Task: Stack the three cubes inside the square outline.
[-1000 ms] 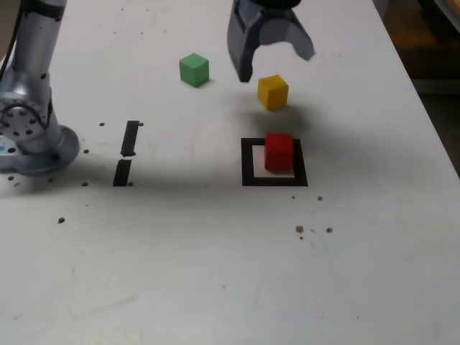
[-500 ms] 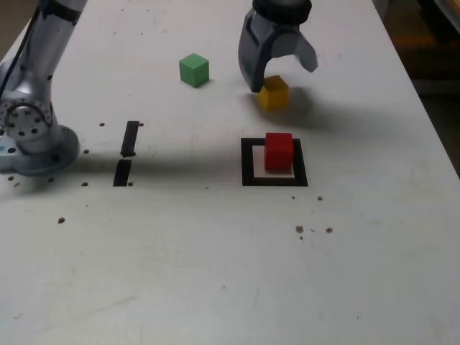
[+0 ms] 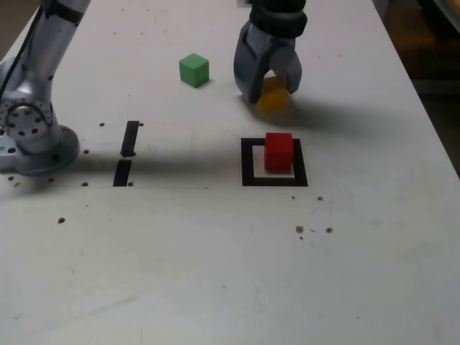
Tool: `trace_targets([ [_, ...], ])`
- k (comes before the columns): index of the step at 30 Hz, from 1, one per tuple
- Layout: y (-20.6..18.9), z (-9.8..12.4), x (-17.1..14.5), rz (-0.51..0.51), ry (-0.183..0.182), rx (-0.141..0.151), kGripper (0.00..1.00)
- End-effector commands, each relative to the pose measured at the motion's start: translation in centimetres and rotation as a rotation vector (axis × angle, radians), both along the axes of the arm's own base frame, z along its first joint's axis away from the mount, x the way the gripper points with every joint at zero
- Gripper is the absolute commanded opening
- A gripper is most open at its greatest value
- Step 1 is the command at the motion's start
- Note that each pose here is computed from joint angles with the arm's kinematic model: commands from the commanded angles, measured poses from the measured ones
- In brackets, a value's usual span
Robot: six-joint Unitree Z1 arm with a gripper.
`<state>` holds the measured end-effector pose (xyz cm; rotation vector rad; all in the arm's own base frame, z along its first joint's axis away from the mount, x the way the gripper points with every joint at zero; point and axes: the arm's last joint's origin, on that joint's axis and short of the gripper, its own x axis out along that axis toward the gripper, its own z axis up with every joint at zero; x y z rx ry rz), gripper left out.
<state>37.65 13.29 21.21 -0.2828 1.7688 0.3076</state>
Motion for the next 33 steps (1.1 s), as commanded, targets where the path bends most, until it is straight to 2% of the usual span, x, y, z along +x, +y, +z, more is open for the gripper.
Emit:
trace_targets([
  [1, -0.2, 0.0, 0.3, -0.004, -0.017, -0.004, 0.56],
  [4, -0.3, 0.2, 0.4, -0.007, -0.025, -0.003, 0.49],
  [10, -0.5, 1.2, -0.1, -0.009, -0.02, 0.001, 0.34],
  [13, -1.0, 2.9, -0.8, -0.015, -0.023, 0.005, 0.3],
  [17, -2.5, 6.7, -1.9, -0.051, -0.04, 0.018, 0.3],
  [20, -4.4, 9.6, -2.4, -0.114, -0.053, 0.023, 0.3],
  [23, -7.0, 11.4, -2.5, -0.206, -0.065, 0.017, 0.3],
  [28, -11.5, 11.6, -2.0, -0.324, -0.067, -0.013, 0.3],
  [33, -13.8, 10.1, -1.1, -0.348, -0.04, -0.03, 0.3],
])
